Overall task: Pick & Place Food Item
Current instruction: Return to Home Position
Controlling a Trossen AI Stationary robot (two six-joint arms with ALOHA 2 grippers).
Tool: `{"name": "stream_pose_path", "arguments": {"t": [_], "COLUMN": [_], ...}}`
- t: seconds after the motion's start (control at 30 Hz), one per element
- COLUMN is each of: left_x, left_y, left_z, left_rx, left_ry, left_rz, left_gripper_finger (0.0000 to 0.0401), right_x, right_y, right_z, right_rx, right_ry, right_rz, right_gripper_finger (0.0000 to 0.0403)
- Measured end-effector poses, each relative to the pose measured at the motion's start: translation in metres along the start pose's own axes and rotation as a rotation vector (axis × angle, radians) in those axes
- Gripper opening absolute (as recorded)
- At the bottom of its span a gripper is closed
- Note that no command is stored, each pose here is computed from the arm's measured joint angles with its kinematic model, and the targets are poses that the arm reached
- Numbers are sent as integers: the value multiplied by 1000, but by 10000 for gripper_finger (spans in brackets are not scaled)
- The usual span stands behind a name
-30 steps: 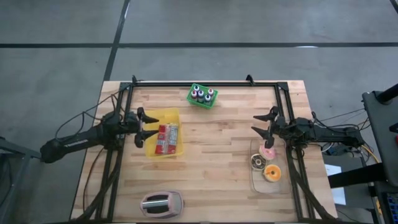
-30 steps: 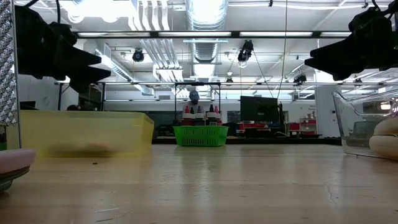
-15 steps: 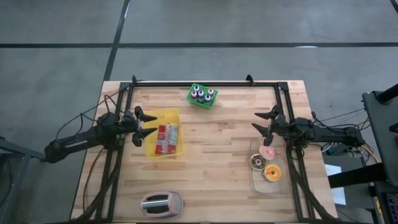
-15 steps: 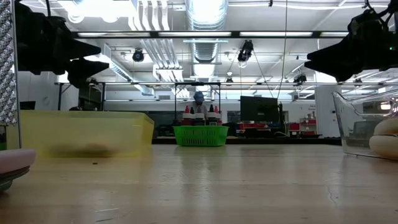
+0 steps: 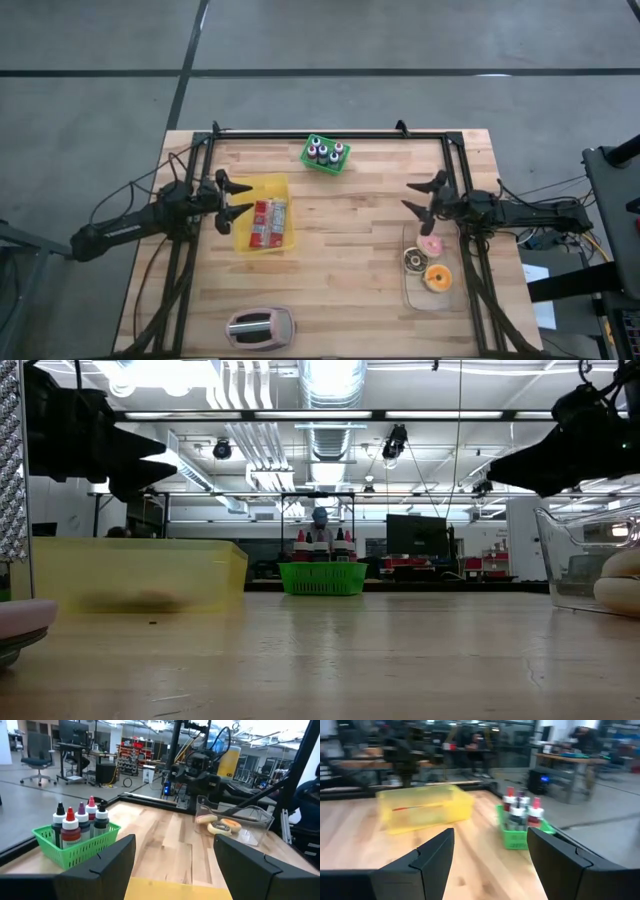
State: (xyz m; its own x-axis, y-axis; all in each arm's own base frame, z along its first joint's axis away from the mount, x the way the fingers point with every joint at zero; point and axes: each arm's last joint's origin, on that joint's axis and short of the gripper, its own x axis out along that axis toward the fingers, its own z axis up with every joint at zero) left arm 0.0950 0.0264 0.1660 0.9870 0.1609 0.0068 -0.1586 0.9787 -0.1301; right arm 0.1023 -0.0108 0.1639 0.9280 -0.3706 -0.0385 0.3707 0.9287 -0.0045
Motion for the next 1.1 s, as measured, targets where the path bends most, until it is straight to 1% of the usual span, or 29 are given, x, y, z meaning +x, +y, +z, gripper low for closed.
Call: {"name": "stream_pose_path", "arguments": {"t": [0.07,0.5,0.63,0.77,1.1], "left_x": [0,2,3,3,3], "left_y": [0,0,0,0,0], "left_z": [0,-3,-3,-3,-3], "left_rx": [-9,-29,-29,-29,-29], "left_ry": [4,42,44,44,44], "left_rz": [-1,-6,-7,-8,-8], "left_gripper_finger": [273,273,273,273,273], "right_x": [0,-1,-1,-1,-1], "right_y": [2,4,5,5,5], "right_z": [0,0,0,-1,-1], "right_rx": [-5,-35,-42,-23,-24], "right_ry": [-2,1,1,4,5], "right_rz": [47,72,124,126,123], "right_gripper_finger": [247,247,247,247,247]}}
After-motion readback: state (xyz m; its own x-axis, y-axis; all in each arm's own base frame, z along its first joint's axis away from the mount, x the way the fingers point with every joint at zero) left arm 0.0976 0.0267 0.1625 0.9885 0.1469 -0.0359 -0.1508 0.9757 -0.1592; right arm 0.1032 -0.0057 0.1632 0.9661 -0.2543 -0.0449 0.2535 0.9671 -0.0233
